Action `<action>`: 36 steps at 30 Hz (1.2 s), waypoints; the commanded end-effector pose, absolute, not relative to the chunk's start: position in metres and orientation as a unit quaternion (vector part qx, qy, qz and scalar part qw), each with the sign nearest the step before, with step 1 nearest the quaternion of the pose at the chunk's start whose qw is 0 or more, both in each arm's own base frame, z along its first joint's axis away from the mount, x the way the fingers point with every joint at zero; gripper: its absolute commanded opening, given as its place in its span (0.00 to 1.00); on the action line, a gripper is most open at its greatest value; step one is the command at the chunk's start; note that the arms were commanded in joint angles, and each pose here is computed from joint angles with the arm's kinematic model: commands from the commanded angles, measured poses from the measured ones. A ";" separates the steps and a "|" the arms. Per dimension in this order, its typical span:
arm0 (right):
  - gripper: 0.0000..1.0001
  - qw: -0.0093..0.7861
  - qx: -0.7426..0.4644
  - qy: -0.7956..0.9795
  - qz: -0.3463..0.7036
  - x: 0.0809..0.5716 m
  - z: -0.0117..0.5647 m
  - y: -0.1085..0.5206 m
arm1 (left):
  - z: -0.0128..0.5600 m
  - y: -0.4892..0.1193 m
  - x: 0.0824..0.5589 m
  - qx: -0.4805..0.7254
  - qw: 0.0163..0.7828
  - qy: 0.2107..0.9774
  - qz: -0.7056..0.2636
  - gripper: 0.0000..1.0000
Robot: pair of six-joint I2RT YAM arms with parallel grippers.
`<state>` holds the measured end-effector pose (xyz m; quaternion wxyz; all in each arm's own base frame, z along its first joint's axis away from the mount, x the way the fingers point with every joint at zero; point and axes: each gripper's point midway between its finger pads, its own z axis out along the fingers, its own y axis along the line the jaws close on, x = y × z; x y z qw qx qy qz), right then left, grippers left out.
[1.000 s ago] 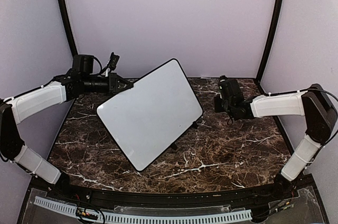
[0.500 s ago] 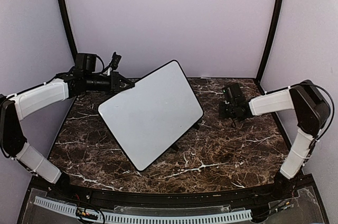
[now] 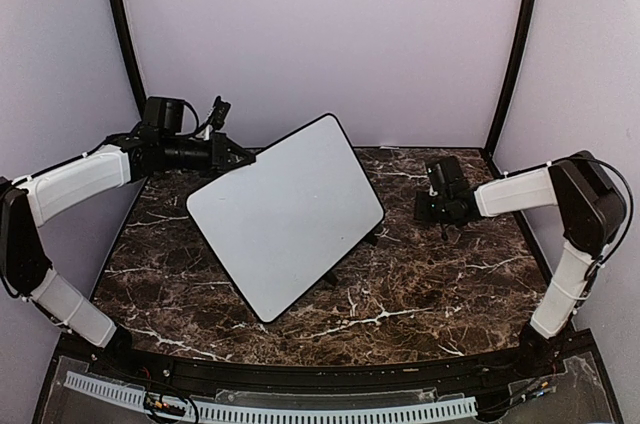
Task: Erase the whiteboard
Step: Place the whiteboard eraser at the center of the board.
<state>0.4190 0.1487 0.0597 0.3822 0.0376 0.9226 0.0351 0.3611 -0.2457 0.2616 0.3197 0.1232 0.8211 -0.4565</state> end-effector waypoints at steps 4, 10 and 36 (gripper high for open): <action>0.65 0.356 0.063 0.926 0.111 0.417 0.045 0.157 | 0.303 -0.257 0.376 0.139 0.366 0.794 -0.465 0.00; 0.77 0.328 0.088 0.929 0.149 0.409 0.026 0.152 | 0.289 -0.257 0.375 0.135 0.359 0.796 -0.469 0.00; 0.99 0.389 0.079 0.901 0.175 0.406 0.129 0.158 | 0.285 -0.260 0.370 0.141 0.351 0.791 -0.481 0.00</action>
